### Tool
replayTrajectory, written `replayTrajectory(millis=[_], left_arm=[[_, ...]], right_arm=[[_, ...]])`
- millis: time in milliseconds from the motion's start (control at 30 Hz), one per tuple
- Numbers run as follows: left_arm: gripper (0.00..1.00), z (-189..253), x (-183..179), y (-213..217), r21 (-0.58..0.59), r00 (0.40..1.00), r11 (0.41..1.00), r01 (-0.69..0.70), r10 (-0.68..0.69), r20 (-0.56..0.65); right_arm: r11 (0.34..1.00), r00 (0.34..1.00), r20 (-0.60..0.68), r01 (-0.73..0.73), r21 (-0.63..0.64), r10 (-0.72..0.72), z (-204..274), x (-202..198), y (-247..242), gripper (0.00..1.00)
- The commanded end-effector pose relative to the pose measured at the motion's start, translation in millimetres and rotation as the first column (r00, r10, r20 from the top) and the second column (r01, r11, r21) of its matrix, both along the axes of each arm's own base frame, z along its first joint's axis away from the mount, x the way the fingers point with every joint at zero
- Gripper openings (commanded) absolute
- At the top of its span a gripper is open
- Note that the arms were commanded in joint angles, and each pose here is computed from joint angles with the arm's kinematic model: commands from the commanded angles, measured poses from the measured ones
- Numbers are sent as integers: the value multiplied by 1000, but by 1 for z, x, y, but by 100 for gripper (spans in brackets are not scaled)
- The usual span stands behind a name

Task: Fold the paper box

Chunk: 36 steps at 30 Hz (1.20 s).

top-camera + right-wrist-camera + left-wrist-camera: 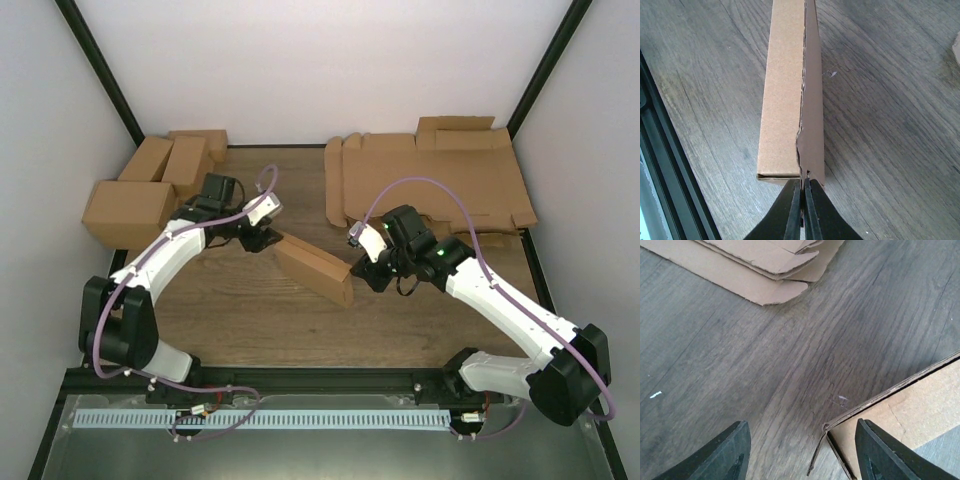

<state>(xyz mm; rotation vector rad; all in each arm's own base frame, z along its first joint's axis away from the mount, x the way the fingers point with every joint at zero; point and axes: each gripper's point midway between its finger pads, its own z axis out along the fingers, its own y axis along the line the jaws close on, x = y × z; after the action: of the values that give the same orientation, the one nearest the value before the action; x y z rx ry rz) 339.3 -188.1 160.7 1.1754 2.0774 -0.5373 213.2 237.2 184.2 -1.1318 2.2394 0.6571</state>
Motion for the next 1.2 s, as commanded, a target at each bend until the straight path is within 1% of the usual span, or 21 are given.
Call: replayTrajectory(millis=[0,100,300,367,433,533,600,667,767,867,900,1000,1033,1167], left_arm=[[56,10,-3,-5,-29,999,998,47,-47,7],[45,14,-6,-5,-33,998,998,52,-51,29],[13,18,-13,-6,-40,998,998,56,-55,18],[8,18,-16,-7,-46,998,997,60,-60,15],[10,17,-18,-8,-48,998,997,60,-59,10],[33,13,-19,-7,-37,999,998,45,-45,1],[42,10,-18,-5,-29,999,999,34,-34,-1],[46,8,-17,-5,-27,1000,999,29,-30,-3],[46,3,-15,-4,-16,1000,1000,17,-17,-18],[46,0,-14,-5,-15,999,1000,17,-18,-33],[41,0,-13,-6,-18,999,1000,22,-23,-36],[22,3,-15,-9,-24,998,999,37,-38,-44],[18,3,-16,-9,-26,998,999,40,-41,-45],[11,2,-21,-12,-25,997,998,51,-52,-52]], right_arm=[[999,1000,16,-22,32,21,8,-4,4,3],[999,1000,19,-19,32,19,8,-4,4,3],[1000,1000,20,-10,21,9,8,-2,2,4],[1000,1000,14,-7,20,6,7,-2,3,4],[1000,1000,8,-3,16,3,6,-1,3,4],[1000,1000,6,-3,16,2,6,-1,3,3],[1000,1000,6,-2,16,2,6,-1,3,4],[1000,1000,9,-3,16,3,6,-1,3,3],[1000,1000,8,-4,17,4,7,-2,3,4],[1000,1000,6,-5,18,5,6,-2,3,3],[1000,1000,6,-5,19,5,7,-2,3,3],[1000,1000,5,-2,17,2,6,-1,3,4],[1000,1000,4,-2,18,1,6,-1,3,4],[1000,1000,2,3,20,-3,7,0,4,4]])
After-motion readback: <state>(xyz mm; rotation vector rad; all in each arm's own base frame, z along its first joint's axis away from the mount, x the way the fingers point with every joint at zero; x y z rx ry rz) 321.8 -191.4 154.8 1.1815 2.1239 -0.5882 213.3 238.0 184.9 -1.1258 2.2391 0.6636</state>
